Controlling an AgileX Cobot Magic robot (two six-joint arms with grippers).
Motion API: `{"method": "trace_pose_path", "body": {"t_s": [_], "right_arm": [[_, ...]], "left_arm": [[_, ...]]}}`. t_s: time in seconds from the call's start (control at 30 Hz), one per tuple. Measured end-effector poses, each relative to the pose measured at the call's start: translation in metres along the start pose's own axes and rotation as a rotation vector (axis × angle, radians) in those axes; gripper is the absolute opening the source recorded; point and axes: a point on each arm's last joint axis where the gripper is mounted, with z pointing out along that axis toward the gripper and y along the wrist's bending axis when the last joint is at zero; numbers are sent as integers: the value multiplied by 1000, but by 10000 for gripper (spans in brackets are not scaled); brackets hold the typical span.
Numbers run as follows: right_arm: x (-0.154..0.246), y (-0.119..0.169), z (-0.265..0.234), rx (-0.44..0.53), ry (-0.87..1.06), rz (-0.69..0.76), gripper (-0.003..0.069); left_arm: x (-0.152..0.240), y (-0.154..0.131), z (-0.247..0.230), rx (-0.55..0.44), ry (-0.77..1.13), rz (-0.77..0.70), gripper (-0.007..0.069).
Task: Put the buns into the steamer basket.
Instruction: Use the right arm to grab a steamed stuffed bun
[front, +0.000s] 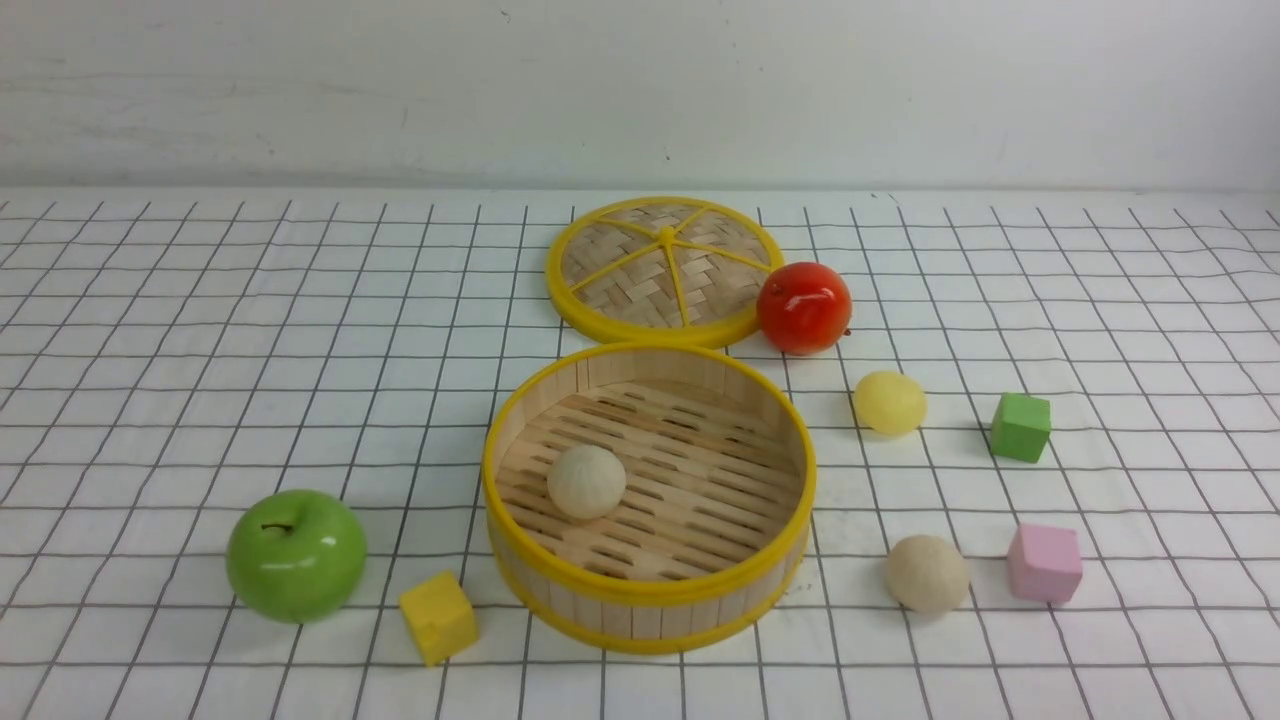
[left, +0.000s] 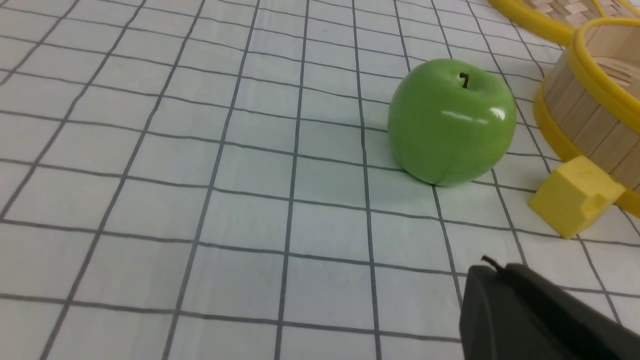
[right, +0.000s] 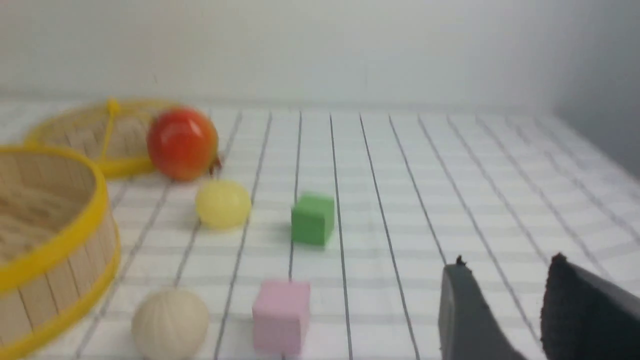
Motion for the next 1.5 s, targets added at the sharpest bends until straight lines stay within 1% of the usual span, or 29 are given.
{"method": "trace_pose_path", "body": {"t_s": [0.13, 0.17, 0.23, 0.27, 0.33, 0.37, 0.4, 0.53, 0.57, 0.63, 0.67, 0.73, 0.83, 0.9, 0.97, 1.03, 1.07, 1.1, 1.13, 1.23, 1.27, 1.3, 1.33, 1.37, 1.4, 1.5], "right_arm": [[-21, 3, -2, -41, -226, 106, 241], [-26, 3, -4, -58, -288, 164, 241], [-30, 3, -5, -74, -329, 235, 241], [-35, 3, -6, -88, -351, 311, 241], [-43, 2, -8, -97, -364, 367, 241], [-60, 1, -9, -104, -377, 414, 241], [-75, 1, -9, -105, -376, 431, 241], [-130, -2, 0, -84, -346, 449, 241], [-132, -2, 4, -87, -328, 451, 241], [-158, -3, 22, -61, -248, 454, 241], [-159, -3, 26, -56, -228, 453, 241], [-163, -4, 51, -18, -102, 421, 241], [-145, -5, 84, 30, 91, 330, 241], [-128, -6, 101, 55, 214, 301, 241], [-120, -5, 110, 57, 268, 294, 241], [-103, 6, 125, 15, 360, 279, 241], [-96, 14, 130, -24, 400, 268, 241], [-94, 15, 130, -30, 410, 265, 241], [-85, 29, 136, -87, 467, 240, 241], [-66, 52, 143, -170, 596, 171, 241], [-64, 53, 145, -173, 613, 164, 241], [-54, 63, 151, -182, 707, 129, 241], [-55, 63, 151, -183, 710, 126, 241], [-47, 70, 160, -171, 805, 93, 241], [-46, 75, 168, -158, 856, 76, 241], [-51, 83, 192, -124, 927, 63, 241]], "left_arm": [[0, 0, 0, 0, 0, 0, 11], [0, 0, 0, 0, 0, 0, 11], [0, 0, 0, 0, 0, 0, 13], [0, 0, 0, 0, 0, 0, 15], [0, 0, 0, 0, 0, 0, 17], [0, 0, 0, 0, 0, 0, 18], [0, 0, 0, 0, 0, 0, 18], [0, 0, 0, 0, 0, 0, 22], [0, 0, 0, 0, 0, 0, 22], [0, 0, 0, 0, 0, 0, 27], [0, 0, 0, 0, 0, 0, 27], [0, 0, 0, 0, 0, 0, 29], [0, 0, 0, 0, 0, 0, 29], [0, 0, 0, 0, 0, 0, 29], [0, 0, 0, 0, 0, 0, 29], [0, 0, 0, 0, 0, 0, 29], [0, 0, 0, 0, 0, 0, 29], [0, 0, 0, 0, 0, 0, 29], [0, 0, 0, 0, 0, 0, 29], [0, 0, 0, 0, 0, 0, 29], [0, 0, 0, 0, 0, 0, 29], [0, 0, 0, 0, 0, 0, 29], [0, 0, 0, 0, 0, 0, 29], [0, 0, 0, 0, 0, 0, 29], [0, 0, 0, 0, 0, 0, 29], [0, 0, 0, 0, 0, 0, 29]]}}
